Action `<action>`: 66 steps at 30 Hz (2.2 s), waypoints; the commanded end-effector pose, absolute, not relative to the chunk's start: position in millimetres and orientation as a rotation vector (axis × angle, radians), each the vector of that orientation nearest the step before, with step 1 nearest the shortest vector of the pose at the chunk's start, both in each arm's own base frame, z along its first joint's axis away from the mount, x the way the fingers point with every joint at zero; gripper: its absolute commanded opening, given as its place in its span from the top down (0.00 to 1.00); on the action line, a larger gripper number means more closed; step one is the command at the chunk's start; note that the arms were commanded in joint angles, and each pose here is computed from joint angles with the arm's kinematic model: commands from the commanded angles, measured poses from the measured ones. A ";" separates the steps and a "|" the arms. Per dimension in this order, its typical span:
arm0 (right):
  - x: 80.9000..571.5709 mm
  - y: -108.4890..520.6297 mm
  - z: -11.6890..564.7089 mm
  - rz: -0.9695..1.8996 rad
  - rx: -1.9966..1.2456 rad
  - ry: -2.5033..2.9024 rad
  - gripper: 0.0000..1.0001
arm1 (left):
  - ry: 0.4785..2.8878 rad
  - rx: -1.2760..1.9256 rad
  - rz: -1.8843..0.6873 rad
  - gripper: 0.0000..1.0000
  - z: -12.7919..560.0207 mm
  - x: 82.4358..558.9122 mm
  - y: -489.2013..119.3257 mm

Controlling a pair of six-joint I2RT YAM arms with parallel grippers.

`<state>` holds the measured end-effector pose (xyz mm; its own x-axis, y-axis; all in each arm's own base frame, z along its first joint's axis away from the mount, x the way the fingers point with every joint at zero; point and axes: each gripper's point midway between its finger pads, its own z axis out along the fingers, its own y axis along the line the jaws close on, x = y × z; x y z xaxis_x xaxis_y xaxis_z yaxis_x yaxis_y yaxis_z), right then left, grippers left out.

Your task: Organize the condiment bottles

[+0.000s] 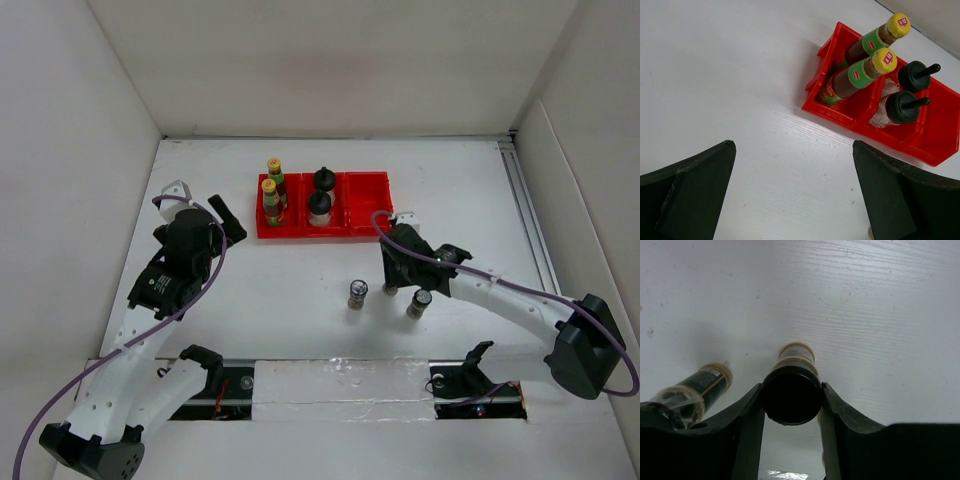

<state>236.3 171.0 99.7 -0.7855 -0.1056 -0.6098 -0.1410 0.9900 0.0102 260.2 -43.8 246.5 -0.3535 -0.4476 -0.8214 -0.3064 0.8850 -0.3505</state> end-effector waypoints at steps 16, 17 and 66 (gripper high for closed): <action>308.6 186.2 236.8 0.139 -0.161 2.222 1.00 | 1.923 -0.550 -0.185 0.01 260.0 260.0 -42.8; 318.2 189.3 231.1 0.124 -0.193 2.244 1.00 | 1.918 -0.554 -0.185 0.01 260.7 260.1 -42.3; 540.1 182.0 122.2 0.080 -0.225 2.382 0.72 | 1.925 -0.522 -0.214 0.01 260.4 259.3 -47.6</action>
